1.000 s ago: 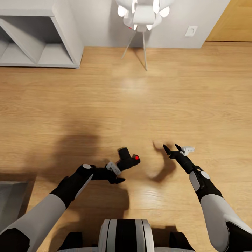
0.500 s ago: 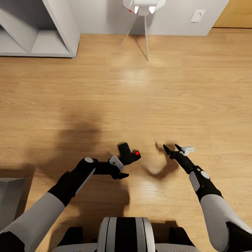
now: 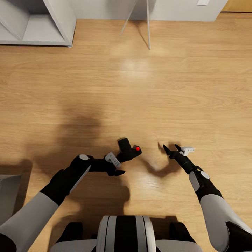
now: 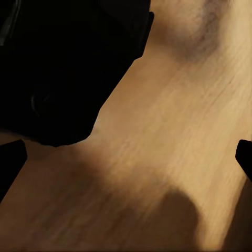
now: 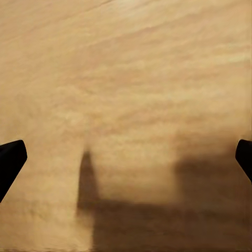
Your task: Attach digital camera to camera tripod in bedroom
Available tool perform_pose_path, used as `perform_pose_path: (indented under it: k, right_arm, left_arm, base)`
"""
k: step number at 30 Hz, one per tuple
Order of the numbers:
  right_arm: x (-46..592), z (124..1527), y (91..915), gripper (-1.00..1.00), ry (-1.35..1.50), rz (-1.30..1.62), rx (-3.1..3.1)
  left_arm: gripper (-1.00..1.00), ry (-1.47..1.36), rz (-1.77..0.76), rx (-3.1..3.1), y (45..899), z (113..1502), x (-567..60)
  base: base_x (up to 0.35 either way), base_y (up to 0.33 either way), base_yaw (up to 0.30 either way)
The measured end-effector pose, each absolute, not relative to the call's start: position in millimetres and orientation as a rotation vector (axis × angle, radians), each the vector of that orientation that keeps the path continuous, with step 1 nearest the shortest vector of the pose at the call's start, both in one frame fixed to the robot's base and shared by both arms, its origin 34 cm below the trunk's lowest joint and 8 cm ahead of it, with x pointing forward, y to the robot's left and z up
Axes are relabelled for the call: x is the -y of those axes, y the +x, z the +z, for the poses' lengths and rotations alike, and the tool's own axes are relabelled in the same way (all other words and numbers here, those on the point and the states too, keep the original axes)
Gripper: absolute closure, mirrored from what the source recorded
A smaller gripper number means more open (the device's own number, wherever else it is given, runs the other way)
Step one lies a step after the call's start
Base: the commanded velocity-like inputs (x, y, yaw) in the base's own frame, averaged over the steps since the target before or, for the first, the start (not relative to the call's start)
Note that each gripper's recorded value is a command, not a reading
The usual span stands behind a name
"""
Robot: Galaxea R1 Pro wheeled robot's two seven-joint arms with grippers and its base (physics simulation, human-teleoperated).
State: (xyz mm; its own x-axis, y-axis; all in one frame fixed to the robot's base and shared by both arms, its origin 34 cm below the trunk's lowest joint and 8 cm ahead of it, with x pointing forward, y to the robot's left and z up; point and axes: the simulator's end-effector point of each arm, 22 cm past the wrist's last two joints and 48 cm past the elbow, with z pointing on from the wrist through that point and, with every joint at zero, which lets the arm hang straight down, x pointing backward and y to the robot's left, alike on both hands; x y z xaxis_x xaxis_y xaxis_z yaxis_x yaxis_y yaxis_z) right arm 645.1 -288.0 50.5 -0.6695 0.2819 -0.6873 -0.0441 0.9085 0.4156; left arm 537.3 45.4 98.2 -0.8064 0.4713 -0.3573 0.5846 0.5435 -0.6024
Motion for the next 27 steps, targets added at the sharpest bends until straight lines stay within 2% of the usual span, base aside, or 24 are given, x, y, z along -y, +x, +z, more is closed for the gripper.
perform_pose_path:
  k: [27]
  right_arm:
    - [285,39,637,-1.00,0.184,0.524,-2.273]
  left_arm:
    - [-1.00,0.989,-0.996,-2.562,577,143,-74]
  base:
    - [0.000,0.000,0.000]
